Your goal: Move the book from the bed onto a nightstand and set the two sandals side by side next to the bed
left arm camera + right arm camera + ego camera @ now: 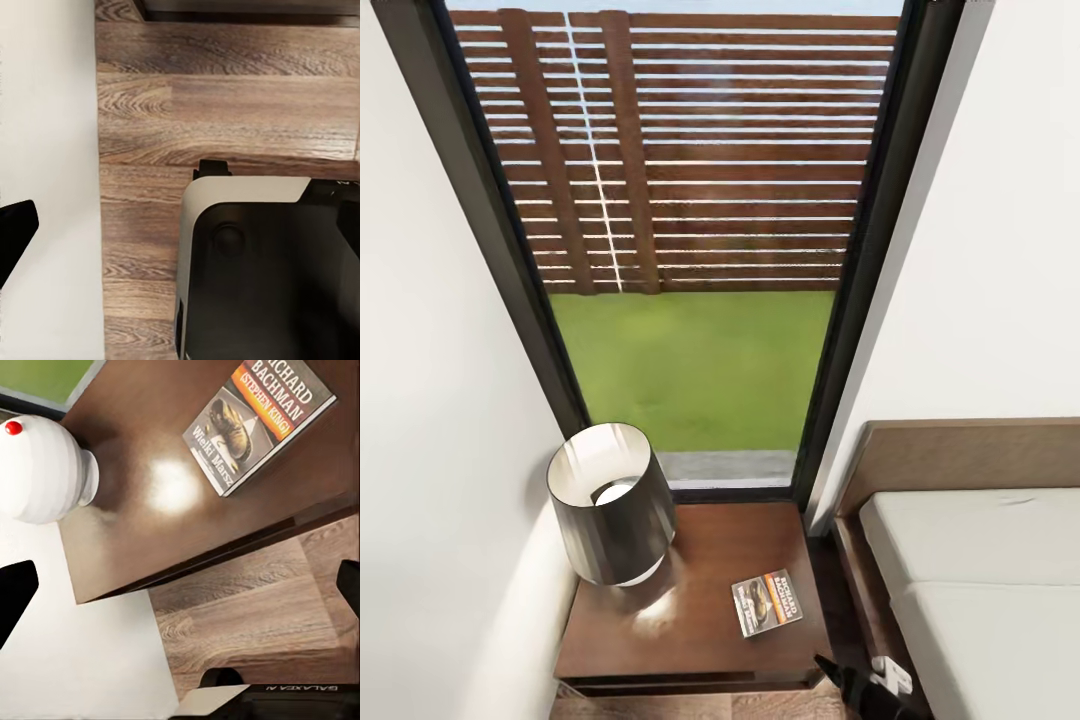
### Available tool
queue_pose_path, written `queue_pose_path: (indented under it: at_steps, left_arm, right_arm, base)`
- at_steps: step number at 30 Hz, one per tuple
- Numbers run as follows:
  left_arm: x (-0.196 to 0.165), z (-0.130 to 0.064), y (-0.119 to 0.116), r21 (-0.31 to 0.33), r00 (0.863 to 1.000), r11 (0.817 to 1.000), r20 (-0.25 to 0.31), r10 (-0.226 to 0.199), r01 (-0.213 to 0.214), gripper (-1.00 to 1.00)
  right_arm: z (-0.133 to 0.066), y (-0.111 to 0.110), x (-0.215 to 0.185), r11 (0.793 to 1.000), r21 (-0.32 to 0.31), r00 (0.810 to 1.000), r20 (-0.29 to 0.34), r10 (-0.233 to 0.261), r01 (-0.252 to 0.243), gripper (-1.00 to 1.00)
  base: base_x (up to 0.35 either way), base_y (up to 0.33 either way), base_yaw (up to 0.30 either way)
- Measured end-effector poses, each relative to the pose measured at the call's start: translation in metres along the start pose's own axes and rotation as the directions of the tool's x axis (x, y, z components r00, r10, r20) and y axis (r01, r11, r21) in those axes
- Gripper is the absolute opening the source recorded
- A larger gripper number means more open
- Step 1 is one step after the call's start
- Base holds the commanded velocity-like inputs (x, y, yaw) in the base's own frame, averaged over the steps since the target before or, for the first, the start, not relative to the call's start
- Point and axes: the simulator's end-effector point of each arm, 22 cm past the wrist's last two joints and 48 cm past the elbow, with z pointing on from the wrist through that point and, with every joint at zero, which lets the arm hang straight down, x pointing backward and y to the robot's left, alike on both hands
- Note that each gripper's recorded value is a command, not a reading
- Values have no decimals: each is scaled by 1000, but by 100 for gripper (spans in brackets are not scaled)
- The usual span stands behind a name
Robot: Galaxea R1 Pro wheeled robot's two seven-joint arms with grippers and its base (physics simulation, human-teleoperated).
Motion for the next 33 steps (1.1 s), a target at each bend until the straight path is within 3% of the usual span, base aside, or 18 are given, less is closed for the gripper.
queue_pose_path:
  at_steps: [10, 23, 33]
  left_arm:
    - [4, -7, 1, 0, 1000, 1000, -1, 1, -1, 100]
    - [5, -7, -3, 3, 1000, 1000, -3, -1, 1, 100]
    - [11, -8, -2, 3, 1000, 1000, -11, -1, 1, 100]
  right_arm:
    - [-24, -25, 51, 998, 58, 996, -86, -11, 16, 100]
    - [-37, -60, 99, 979, 201, 986, -158, 49, -16, 100]
    - [-53, -78, 128, 966, 256, 978, -193, 78, -27, 100]
  base:
    - [0, 0, 0]
    - [0, 0, 0]
    - [0, 0, 0]
